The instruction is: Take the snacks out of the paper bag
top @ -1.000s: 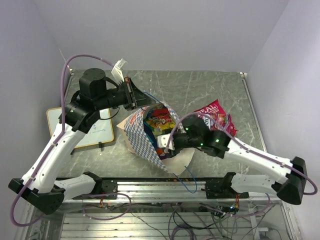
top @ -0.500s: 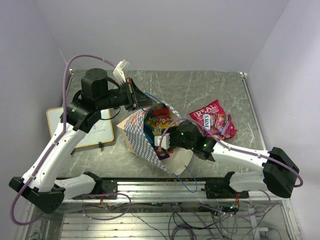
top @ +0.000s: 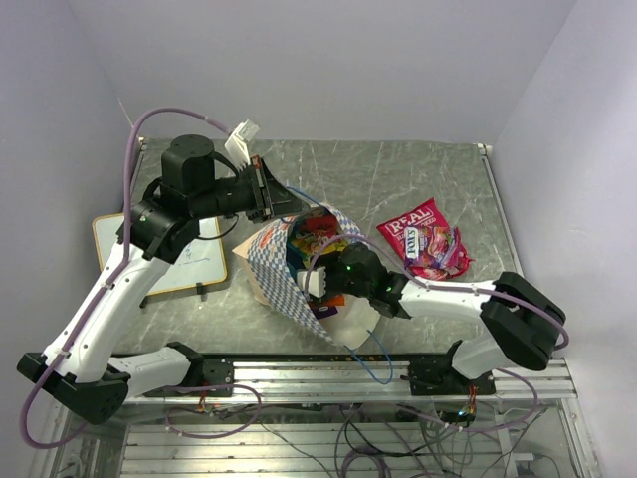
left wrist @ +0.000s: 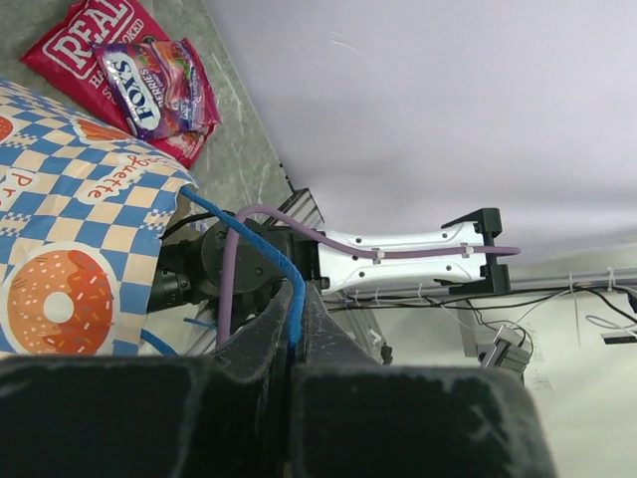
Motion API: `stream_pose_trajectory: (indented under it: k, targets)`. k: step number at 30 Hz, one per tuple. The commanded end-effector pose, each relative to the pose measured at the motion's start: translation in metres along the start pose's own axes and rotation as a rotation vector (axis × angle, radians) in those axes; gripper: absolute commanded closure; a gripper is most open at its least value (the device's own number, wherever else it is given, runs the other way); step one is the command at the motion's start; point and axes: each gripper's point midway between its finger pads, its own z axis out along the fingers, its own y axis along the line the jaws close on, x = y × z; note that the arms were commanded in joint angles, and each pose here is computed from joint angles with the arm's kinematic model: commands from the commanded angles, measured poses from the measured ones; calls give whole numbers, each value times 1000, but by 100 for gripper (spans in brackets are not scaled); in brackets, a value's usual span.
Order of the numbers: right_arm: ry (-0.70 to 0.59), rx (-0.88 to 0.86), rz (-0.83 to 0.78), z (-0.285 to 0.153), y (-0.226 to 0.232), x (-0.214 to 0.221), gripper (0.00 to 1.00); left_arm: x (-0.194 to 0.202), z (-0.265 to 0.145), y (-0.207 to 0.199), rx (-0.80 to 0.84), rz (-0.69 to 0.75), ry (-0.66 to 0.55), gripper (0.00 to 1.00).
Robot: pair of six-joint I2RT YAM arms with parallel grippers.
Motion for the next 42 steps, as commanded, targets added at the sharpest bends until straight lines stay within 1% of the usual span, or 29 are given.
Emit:
stream_pose_trajectory:
  k: [1,3,4,6,7,13,20,23,32,33,34,35,38,40,42]
  targets:
    - [35,105,-2,11,-22,9,43,-2,-12,-21,44,42,-18,93]
    - [78,113,-6,14,-25,16,47,-1,-12,-19,35,36,-18,93]
    - [91,123,-4,13,-28,19,52,-1,-12,-17,25,33,-21,93]
    - [92,135,-5,11,-32,18,76,-1,-12,-13,8,24,-28,93]
    - [85,142,-4,8,-34,15,82,-1,-12,-12,3,19,-31,93]
    - [10,114,51,-11,-40,-10,100,-7,-15,-8,-30,16,-75,93]
    - [-124,40,168,-45,-40,-56,100,-15,-14,-6,-48,11,-118,93]
    - [-175,47,259,-65,-51,-79,100,-20,-15,-5,-64,11,-145,93]
    - [-280,85,653,-125,-90,-141,100,-34,-9,0,-90,-14,-194,93]
    - [-306,101,706,-138,-104,-156,100,-36,-8,2,-105,-16,-201,93]
    - [-302,110,747,-149,-111,-163,100,-37,-8,4,-114,-18,-202,93]
    - [-267,108,793,-159,-112,-164,100,-39,-8,6,-127,-16,-211,93]
    - [-225,170,872,-195,-130,-172,100,-42,-7,11,-151,-17,-226,93]
    - [-215,260,915,-223,-148,-175,100,-44,-6,15,-169,-22,-236,93]
    - [-239,345,956,-252,-164,-181,100,-45,-6,21,-198,-28,-244,93]
